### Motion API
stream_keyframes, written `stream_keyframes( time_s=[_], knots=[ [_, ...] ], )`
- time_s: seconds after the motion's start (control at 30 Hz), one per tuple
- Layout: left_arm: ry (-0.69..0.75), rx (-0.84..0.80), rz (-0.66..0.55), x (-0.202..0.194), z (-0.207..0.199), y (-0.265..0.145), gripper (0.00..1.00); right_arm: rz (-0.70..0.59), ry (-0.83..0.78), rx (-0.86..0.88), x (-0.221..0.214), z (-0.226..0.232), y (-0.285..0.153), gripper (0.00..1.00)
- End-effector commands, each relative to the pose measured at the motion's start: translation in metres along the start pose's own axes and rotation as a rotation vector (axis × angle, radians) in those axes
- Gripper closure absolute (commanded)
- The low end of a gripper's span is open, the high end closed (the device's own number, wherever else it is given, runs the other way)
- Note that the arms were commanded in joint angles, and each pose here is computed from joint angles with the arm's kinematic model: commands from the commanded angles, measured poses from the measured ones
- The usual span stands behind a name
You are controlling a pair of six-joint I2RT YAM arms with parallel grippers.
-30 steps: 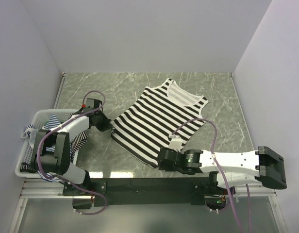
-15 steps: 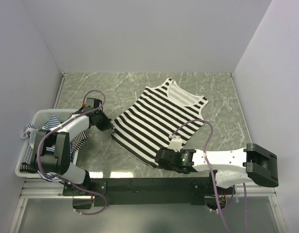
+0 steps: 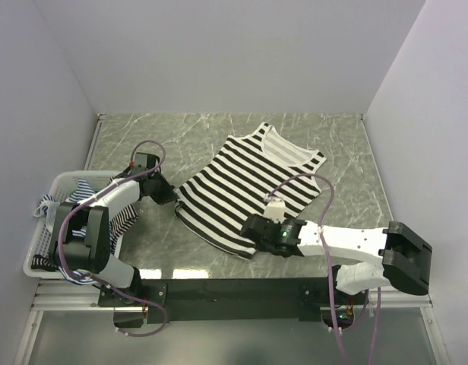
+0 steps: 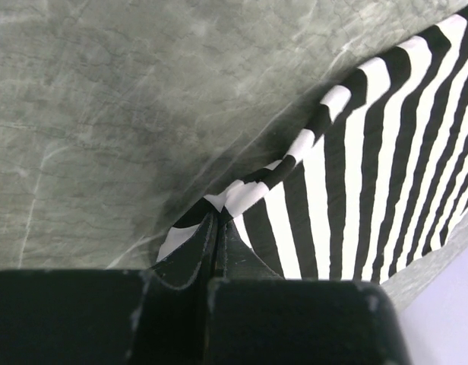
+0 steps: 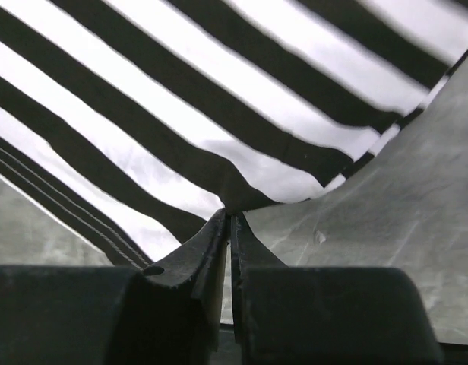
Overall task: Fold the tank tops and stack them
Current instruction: Flatten the tank top out
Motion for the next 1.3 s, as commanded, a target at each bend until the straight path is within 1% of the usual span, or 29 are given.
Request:
stream_keyframes(
  time_s=[0.0, 0.07, 0.2, 0.37, 0.43, 0.47, 0.5, 0.6, 0.63, 0.7, 0.73, 0.8, 0.83, 0.87, 0.9, 0.97, 1.03, 1.07, 1.1, 1.17, 1.2, 1.23, 1.27],
  knots=[
    [0.029, -0.059, 0.002, 0.005, -0.016, -0.007, 0.99, -0.055, -0.061, -0.062, 0.034, -0.011, -0.023, 0.89],
    [0.029, -0.063, 0.005, 0.005, -0.016, -0.008, 0.99, -0.009, -0.111, -0.099, 0.041, -0.02, -0.024, 0.89],
    [0.029, -0.064, 0.011, 0.005, -0.016, -0.007, 0.99, 0.057, -0.194, -0.129, 0.056, -0.021, -0.017, 0.88],
    [0.026, -0.065, 0.016, 0.004, -0.017, -0.006, 0.99, 0.06, -0.254, -0.136, 0.079, -0.008, -0.009, 0.85],
    [0.024, -0.067, 0.014, 0.005, -0.019, -0.007, 0.99, 0.061, -0.262, -0.131, 0.092, 0.001, -0.002, 0.83],
    [0.023, -0.072, 0.014, 0.006, -0.021, -0.008, 0.99, 0.084, -0.293, -0.146, 0.093, 0.003, 0.007, 0.81],
    [0.023, -0.08, 0.011, 0.007, -0.025, -0.009, 0.99, 0.085, -0.278, -0.139, 0.103, 0.004, 0.012, 0.8],
    [0.022, -0.089, -0.002, 0.011, -0.032, -0.011, 0.99, 0.123, -0.309, -0.142, 0.108, 0.008, 0.032, 0.73],
    [0.025, -0.088, -0.007, 0.013, -0.036, -0.011, 0.99, 0.122, -0.304, -0.145, 0.111, 0.008, 0.036, 0.67],
    [0.03, -0.092, -0.016, 0.015, -0.042, -0.012, 0.99, 0.103, -0.298, -0.124, 0.114, 0.011, 0.039, 0.59],
    [0.028, -0.086, -0.015, 0.016, -0.043, -0.011, 0.99, 0.093, -0.283, -0.109, 0.115, 0.012, 0.037, 0.53],
    [0.03, -0.085, -0.024, 0.018, -0.045, -0.011, 0.99, 0.063, -0.257, -0.084, 0.115, 0.01, 0.028, 0.49],
    [0.03, -0.077, -0.028, 0.019, -0.045, -0.009, 0.99, 0.038, -0.236, -0.062, 0.117, 0.009, 0.024, 0.46],
    [0.026, -0.071, -0.028, 0.019, -0.045, -0.008, 0.99, -0.005, -0.195, -0.034, 0.12, 0.007, 0.01, 0.45],
    [0.02, -0.068, -0.038, 0.021, -0.046, -0.007, 0.99, -0.003, -0.184, -0.034, 0.112, 0.001, 0.008, 0.44],
    [0.008, -0.058, -0.041, 0.022, -0.046, -0.003, 0.99, -0.059, -0.112, 0.011, 0.111, -0.006, -0.011, 0.44],
    [-0.021, -0.051, -0.044, 0.024, -0.045, 0.0, 0.99, -0.049, -0.077, 0.024, 0.094, -0.016, -0.014, 0.47],
    [-0.027, -0.054, -0.045, 0.024, -0.046, 0.0, 0.99, -0.076, -0.032, 0.056, 0.091, -0.02, -0.024, 0.49],
    [-0.031, -0.056, -0.049, 0.025, -0.048, 0.0, 0.99, -0.05, -0.03, 0.06, 0.075, -0.024, -0.021, 0.51],
    [-0.031, -0.05, -0.05, 0.026, -0.049, 0.002, 0.99, -0.065, 0.02, 0.098, 0.064, -0.026, -0.027, 0.53],
    [-0.031, -0.049, -0.049, 0.027, -0.05, 0.002, 0.99, -0.045, 0.029, 0.115, 0.052, -0.028, -0.02, 0.55],
    [-0.032, -0.052, -0.046, 0.027, -0.05, 0.002, 0.99, -0.04, 0.055, 0.124, 0.048, -0.027, -0.017, 0.58],
    [-0.033, -0.054, -0.045, 0.027, -0.05, 0.003, 0.99, -0.034, 0.061, 0.135, 0.044, -0.027, -0.014, 0.58]
  ],
)
Point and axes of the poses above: each gripper's point midway between its finger pads, its own y axis out along the fingers, its own z axis along the line the jaws close on, x = y × z, the point moved 10 cm from there along -y, back along the fingers, and after that the axes turned 15 degrees about -y, right-handed, at the moved point
